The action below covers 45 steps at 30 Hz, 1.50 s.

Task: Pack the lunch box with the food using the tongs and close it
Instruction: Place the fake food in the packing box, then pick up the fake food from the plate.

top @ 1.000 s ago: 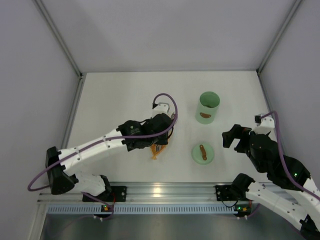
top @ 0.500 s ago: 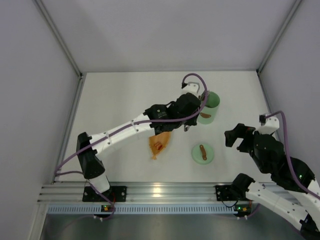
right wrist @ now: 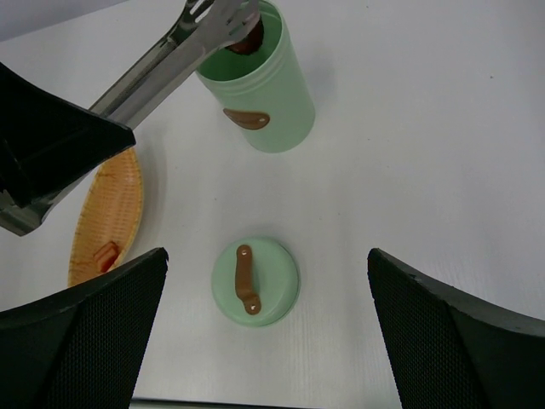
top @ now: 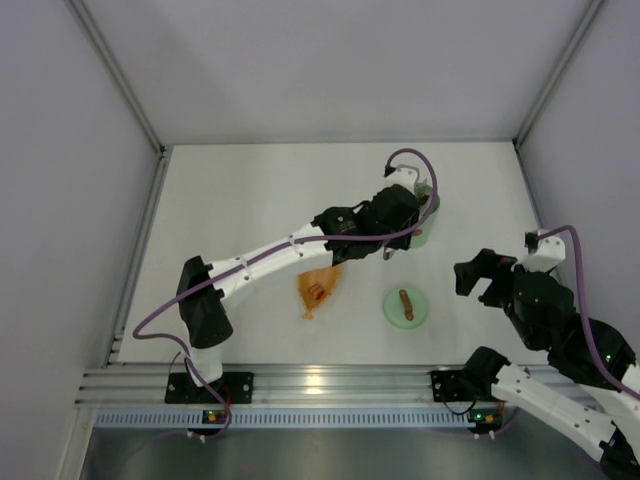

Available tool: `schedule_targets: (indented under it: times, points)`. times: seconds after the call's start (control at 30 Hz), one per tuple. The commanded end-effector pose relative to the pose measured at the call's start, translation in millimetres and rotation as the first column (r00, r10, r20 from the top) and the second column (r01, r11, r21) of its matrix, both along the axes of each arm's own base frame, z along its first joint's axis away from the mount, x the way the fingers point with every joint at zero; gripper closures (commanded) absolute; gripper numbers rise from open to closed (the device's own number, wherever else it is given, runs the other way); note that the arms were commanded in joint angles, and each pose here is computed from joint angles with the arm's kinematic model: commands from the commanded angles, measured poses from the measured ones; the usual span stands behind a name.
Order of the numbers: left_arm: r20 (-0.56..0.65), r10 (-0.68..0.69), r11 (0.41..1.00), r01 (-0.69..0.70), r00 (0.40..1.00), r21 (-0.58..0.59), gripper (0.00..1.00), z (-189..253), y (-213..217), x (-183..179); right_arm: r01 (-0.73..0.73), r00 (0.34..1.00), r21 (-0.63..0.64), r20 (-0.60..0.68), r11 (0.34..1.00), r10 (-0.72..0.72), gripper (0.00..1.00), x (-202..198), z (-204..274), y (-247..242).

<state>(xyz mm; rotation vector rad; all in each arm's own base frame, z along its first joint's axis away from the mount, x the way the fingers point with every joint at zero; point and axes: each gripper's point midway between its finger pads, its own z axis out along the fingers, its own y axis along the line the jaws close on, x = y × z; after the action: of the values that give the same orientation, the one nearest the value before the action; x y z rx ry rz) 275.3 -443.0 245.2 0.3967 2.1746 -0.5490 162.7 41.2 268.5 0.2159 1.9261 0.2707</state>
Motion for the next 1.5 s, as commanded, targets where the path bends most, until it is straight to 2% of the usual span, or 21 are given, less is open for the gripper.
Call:
schedule_targets:
  times: [0.0,0.1,0.4,0.6,0.63,0.67,0.73,0.77,0.87,0.9,1.0,1.2,1.23,1.3,1.47]
  points:
    - [0.067,0.003,0.995,0.004,0.998,-0.100,0.54,41.3,-8.2,8.4,0.008,1.000,0.012,0.029,1.000,-0.008,0.01,-3.1,13.4,-6.3]
    - [0.069,-0.002,0.995,0.009,0.998,-0.099,0.47,42.0,-8.2,7.9,0.007,1.000,0.011,0.029,1.000,-0.008,0.01,-2.5,13.6,-5.7]
    - [0.087,0.001,0.991,0.011,0.996,-0.133,0.48,65.0,7.2,-0.2,0.005,0.999,0.010,0.034,1.000,-0.006,0.01,-2.2,16.6,-5.7]
    - [0.064,0.027,0.990,-0.018,0.998,-0.139,0.48,79.0,53.3,-23.8,0.003,0.999,0.014,0.037,1.000,-0.003,0.01,-1.5,17.3,-4.2]
    - [0.074,0.035,0.985,-0.022,0.997,-0.169,0.48,92.3,67.2,-31.2,0.003,0.999,0.012,0.034,1.000,-0.003,0.00,-1.0,15.6,-3.6]
    - [0.052,0.040,0.991,-0.033,0.998,-0.133,0.48,75.8,78.5,-36.0,0.000,0.999,0.014,0.034,1.000,0.000,0.01,-0.5,15.6,-2.5]
    - [0.041,0.056,0.988,-0.049,0.998,-0.146,0.48,80.6,99.9,-46.8,-0.005,1.000,0.010,0.031,1.000,0.005,0.01,0.9,13.9,-0.1]
    - [0.012,0.053,0.994,-0.051,0.999,-0.097,0.48,63.1,111.2,-53.8,-0.008,1.000,0.006,0.026,1.000,0.008,0.00,1.3,12.6,1.1]
    - [-0.028,0.063,0.995,-0.065,0.998,-0.073,0.48,56.3,138.6,-70.3,-0.015,1.000,-0.001,0.016,1.000,0.015,0.01,2.4,11.1,3.9]
    - [-0.064,0.070,0.997,-0.071,0.996,-0.013,0.48,37.4,152.2,-78.1,-0.020,1.000,0.001,0.015,1.000,0.020,0.00,2.6,11.4,5.1]
    - [-0.122,0.096,0.995,-0.092,0.988,0.038,0.49,21.6,186.8,-98.9,-0.031,0.999,-0.005,0.009,0.999,0.031,0.00,4.0,12.4,8.8]
    - [-0.210,0.144,0.989,-0.130,0.967,0.075,0.49,-2.0,230.0,-128.5,-0.088,0.996,-0.027,-0.036,0.996,0.087,0.00,10.8,10.2,28.5]
    - [-0.230,0.160,0.983,-0.134,0.960,0.123,0.49,-12.1,241.3,-134.3,-0.096,0.994,-0.040,-0.048,0.995,0.094,0.00,12.6,7.9,31.5]
    - [-0.247,0.180,0.979,-0.148,0.952,0.141,0.49,-16.7,253.3,-141.0,-0.104,0.993,-0.051,-0.055,0.993,0.101,0.00,15.3,6.8,35.2]
    - [-0.307,0.175,0.970,-0.111,0.935,0.215,0.49,-38.2,266.1,-156.5,-0.116,0.990,-0.088,-0.088,0.989,0.109,0.00,20.4,-2.6,41.5]
